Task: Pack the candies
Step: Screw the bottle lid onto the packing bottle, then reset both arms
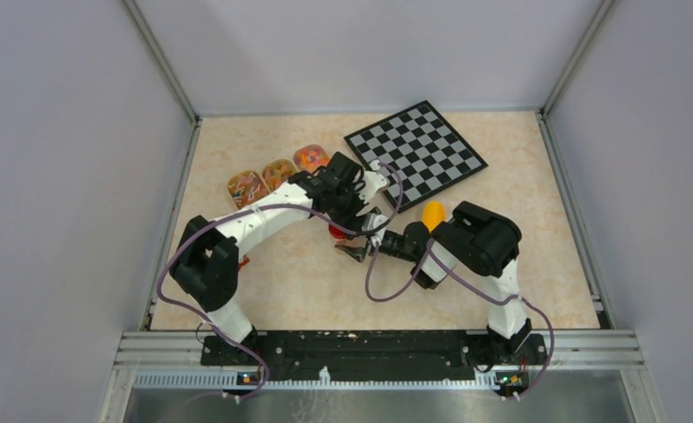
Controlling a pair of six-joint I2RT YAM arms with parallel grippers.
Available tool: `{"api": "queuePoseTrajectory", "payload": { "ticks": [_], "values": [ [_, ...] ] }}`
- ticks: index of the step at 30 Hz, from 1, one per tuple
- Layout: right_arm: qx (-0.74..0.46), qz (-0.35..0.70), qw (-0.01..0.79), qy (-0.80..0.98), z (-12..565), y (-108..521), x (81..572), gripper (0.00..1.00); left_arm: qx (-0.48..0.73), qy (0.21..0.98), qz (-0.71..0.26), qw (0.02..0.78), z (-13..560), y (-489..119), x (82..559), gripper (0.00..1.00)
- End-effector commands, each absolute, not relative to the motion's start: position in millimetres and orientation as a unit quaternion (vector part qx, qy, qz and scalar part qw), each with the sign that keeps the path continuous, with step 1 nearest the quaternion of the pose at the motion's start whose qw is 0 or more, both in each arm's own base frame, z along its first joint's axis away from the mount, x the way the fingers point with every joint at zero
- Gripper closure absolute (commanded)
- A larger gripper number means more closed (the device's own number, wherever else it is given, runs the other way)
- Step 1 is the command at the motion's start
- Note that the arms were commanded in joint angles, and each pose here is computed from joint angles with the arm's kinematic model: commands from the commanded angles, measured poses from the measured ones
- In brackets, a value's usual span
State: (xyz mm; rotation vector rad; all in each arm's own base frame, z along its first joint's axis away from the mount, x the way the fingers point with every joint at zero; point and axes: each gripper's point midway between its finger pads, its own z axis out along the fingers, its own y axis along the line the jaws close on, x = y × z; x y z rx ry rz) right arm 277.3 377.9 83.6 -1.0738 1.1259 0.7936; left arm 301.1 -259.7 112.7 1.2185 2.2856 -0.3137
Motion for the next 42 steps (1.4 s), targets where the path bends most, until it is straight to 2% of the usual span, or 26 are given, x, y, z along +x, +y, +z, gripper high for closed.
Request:
{"api": "queuePoseTrajectory", "payload": {
  "ticks": [1, 5, 11, 15, 21, 28, 31, 34, 42],
  "values": [
    [-0.472, 0.398, 0.643, 0.452, 98.9, 380.5, 244.0, 0.32, 0.512, 0.787, -0.141, 0.314, 132.1, -298.9, 307.8, 0.01],
    [-0.461, 0.401, 0.646, 0.458, 105.4, 377.1, 245.4, 0.18, 0.499, 0.785, -0.141, 0.34, 156.0, -301.8, 314.4, 0.01],
    [-0.443, 0.402, 0.643, 0.478, 109.3, 371.5, 251.3, 0.17, 0.474, 0.771, -0.153, 0.396, 205.4, -308.2, 324.0, 0.01],
    [-0.438, 0.404, 0.638, 0.487, 115.2, 367.7, 249.0, 0.16, 0.437, 0.75, -0.178, 0.464, 260.7, -305.0, 329.0, 0.01],
    [-0.4, 0.375, 0.64, 0.538, 122.9, 342.7, 251.1, 0.15, 0.273, 0.754, -0.136, 0.581, 367.0, -252.7, 348.3, 0.01],
    [-0.418, 0.334, 0.582, 0.612, 129.5, 316.5, 239.2, 0.14, 0.173, 0.737, -0.163, 0.633, 440.8, -206.6, 310.6, 0.01],
    [-0.394, 0.307, 0.533, 0.683, 147.0, 297.1, 236.6, 0.14, 0.132, 0.736, -0.18, 0.639, 449.9, -188.5, 290.9, 0.01],
    [-0.307, 0.273, 0.515, 0.752, 182.7, 270.0, 242.4, 0.13, 0.117, 0.737, -0.193, 0.637, 442.7, -175.5, 272.4, 0.01],
    [-0.129, 0.236, 0.529, 0.805, 268.7, 196.2, 224.2, 0.13, 0.099, 0.735, -0.24, 0.626, 406.0, -155.1, 227.2, 0.01]
  ]
}}
